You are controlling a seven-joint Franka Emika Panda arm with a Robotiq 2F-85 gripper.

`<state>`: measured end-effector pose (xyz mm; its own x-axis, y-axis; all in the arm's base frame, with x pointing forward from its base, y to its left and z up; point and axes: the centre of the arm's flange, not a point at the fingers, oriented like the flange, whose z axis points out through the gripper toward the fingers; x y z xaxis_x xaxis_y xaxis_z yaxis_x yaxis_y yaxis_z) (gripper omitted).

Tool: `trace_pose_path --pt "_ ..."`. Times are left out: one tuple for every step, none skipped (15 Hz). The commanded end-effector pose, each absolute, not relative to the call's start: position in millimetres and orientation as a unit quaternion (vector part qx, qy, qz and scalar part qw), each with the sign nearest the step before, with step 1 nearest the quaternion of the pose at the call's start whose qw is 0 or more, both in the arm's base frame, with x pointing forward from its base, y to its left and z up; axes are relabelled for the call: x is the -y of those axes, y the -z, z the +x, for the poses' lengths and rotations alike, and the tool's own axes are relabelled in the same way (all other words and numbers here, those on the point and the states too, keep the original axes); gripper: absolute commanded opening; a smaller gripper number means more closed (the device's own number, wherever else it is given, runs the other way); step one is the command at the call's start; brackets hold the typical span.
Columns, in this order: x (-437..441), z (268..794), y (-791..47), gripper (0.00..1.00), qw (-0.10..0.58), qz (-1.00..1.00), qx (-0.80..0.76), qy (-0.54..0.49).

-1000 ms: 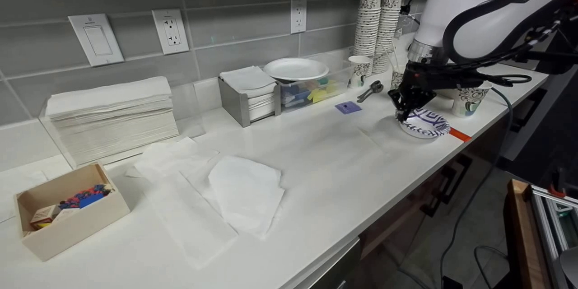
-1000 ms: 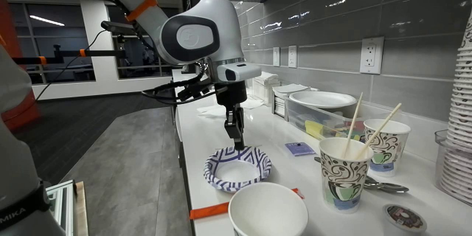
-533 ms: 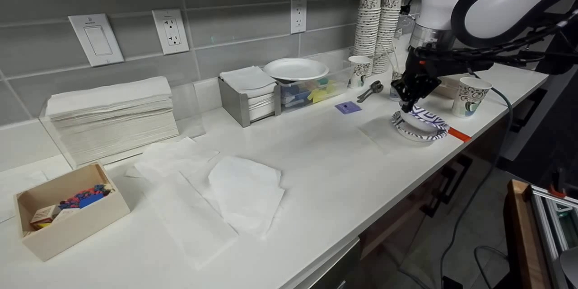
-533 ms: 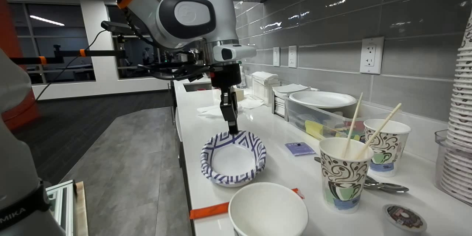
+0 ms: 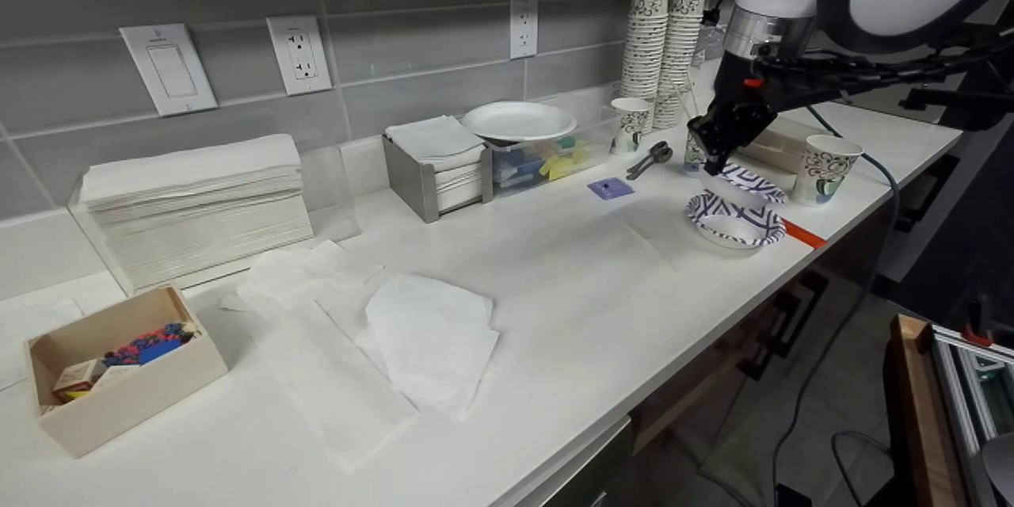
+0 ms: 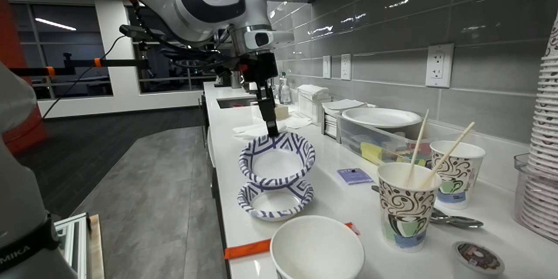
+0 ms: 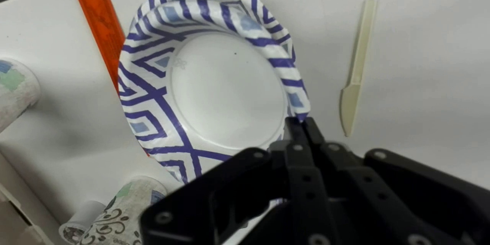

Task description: Unstack the black and white bowls.

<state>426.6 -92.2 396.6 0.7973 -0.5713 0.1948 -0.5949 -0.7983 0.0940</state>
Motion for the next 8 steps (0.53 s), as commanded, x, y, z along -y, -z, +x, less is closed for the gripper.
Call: trace_pose_path --pt "58 417 -417 0.01 0.079 0.966 0.222 -0.103" --pt "43 418 -421 0.01 0.087 0.971 0.195 -0.106" --pt "30 420 -424 0.01 0.089 0.976 0.167 -0.108" --pt "13 425 -425 0.01 0.094 0.979 0.14 -0.115" --pt "-4 428 -426 0.01 0.099 0.981 0.113 -0.122" --pt "-21 431 -424 0.01 0.105 0.983 0.085 -0.128" --pt "-39 437 -420 0.01 0.112 0.983 0.057 -0.137" --pt "-54 442 -418 0.01 0.117 0.982 0.031 -0.144"
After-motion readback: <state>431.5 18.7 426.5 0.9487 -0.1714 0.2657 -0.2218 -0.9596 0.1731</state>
